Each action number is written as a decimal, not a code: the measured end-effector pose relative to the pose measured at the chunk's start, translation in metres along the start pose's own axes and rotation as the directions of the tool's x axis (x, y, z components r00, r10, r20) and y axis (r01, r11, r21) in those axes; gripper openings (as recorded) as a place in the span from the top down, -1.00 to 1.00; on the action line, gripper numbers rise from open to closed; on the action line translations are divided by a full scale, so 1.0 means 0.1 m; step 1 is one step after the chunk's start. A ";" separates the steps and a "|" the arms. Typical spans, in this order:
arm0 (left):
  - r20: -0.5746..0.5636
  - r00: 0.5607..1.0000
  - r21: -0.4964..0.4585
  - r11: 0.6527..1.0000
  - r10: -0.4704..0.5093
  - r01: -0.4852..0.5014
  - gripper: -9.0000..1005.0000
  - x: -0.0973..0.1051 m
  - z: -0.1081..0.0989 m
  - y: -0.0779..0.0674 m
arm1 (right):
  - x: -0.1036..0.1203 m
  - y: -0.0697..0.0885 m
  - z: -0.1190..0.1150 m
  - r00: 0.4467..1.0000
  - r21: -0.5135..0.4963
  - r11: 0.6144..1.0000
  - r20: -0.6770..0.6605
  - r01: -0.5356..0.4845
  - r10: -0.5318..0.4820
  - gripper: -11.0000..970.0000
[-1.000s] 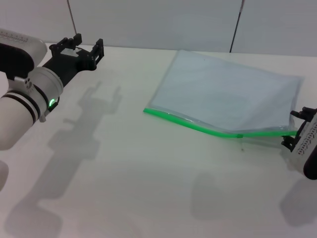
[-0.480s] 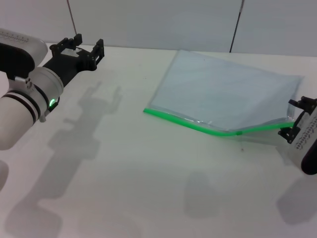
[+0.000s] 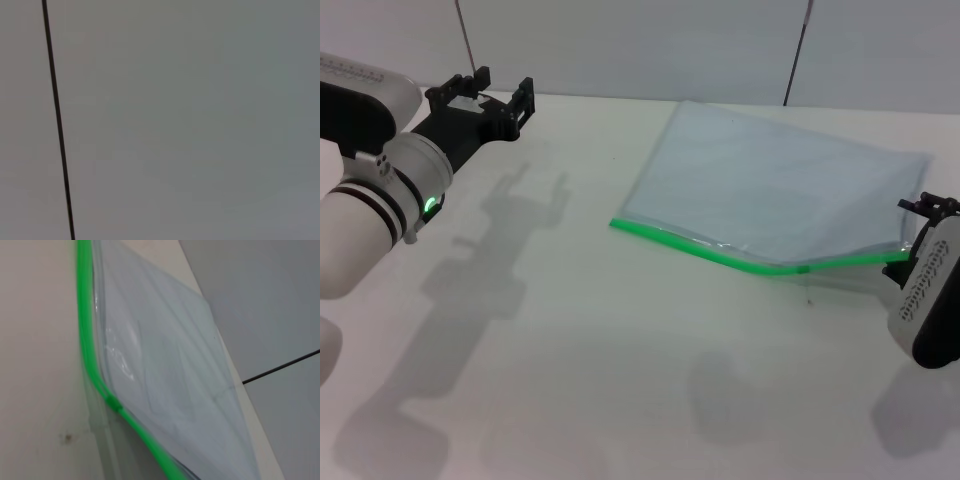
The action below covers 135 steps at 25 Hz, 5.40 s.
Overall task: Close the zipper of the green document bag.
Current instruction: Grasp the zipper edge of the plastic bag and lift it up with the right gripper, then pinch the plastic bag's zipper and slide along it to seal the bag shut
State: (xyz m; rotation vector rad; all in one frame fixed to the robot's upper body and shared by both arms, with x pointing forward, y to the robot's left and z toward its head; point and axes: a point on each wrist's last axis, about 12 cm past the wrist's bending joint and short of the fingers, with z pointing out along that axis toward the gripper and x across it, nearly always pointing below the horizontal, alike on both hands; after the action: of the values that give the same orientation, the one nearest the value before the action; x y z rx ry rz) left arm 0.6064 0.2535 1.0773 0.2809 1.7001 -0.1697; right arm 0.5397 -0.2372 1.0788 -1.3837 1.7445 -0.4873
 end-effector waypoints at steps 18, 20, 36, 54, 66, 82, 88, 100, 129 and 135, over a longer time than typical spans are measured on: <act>-0.001 1.000 -0.003 1.000 -0.002 0.002 -0.15 0.00 0.00 0.01 | -0.02 0.04 0.12 0.986 -0.034 0.986 -0.007 0.164 -0.165 -0.20; -0.001 1.000 -0.003 1.000 -0.002 0.002 -0.15 0.00 0.00 0.01 | -0.02 0.04 0.13 0.985 -0.036 0.984 -0.007 0.174 -0.174 -0.20; -0.001 1.000 -0.003 1.000 -0.003 0.003 -0.15 0.00 0.00 0.01 | 0.03 0.08 0.18 0.966 -0.059 0.965 -0.018 0.256 -0.258 -0.09; -0.002 1.000 -0.003 1.000 -0.012 0.012 -0.14 0.01 0.00 0.01 | -0.18 -0.01 0.07 0.974 0.005 0.975 0.038 0.224 -0.224 0.76; 0.027 0.999 0.118 0.992 -0.038 0.034 -0.14 -0.18 0.02 -0.24 | -0.36 -0.15 -0.24 0.977 0.057 0.980 0.078 0.193 -0.197 0.87; 0.111 0.942 0.439 0.834 0.318 -0.333 -0.14 -0.59 -0.04 -0.91 | -0.49 -0.31 -0.23 0.993 0.060 0.998 0.116 0.016 -0.023 0.88; 0.133 0.904 0.489 0.766 0.407 -0.417 -0.14 -0.60 -0.01 -1.01 | -0.58 -0.31 -0.22 0.988 0.026 0.998 0.149 -0.054 0.050 0.88; 0.172 0.847 0.583 0.641 0.504 -0.499 -0.14 -0.56 -0.03 -1.12 | -0.64 -0.30 -0.22 0.984 0.006 0.998 0.168 -0.066 0.064 0.88; 0.200 0.758 0.540 0.576 0.620 -0.614 0.03 -0.54 0.08 -1.10 | -0.71 -0.32 -0.21 0.981 0.013 0.998 0.190 -0.053 0.050 0.88; 0.207 0.751 0.533 0.571 0.627 -0.624 0.06 -0.56 0.09 -1.11 | -0.71 -0.31 -0.20 0.981 0.008 0.999 0.189 -0.051 0.048 0.88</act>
State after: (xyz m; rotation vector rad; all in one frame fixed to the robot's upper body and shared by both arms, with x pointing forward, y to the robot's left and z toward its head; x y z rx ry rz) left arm 0.5908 0.1397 1.1257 1.3378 1.4094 -0.1442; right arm 0.5451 -0.1846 1.1389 -1.3293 1.6151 -0.3279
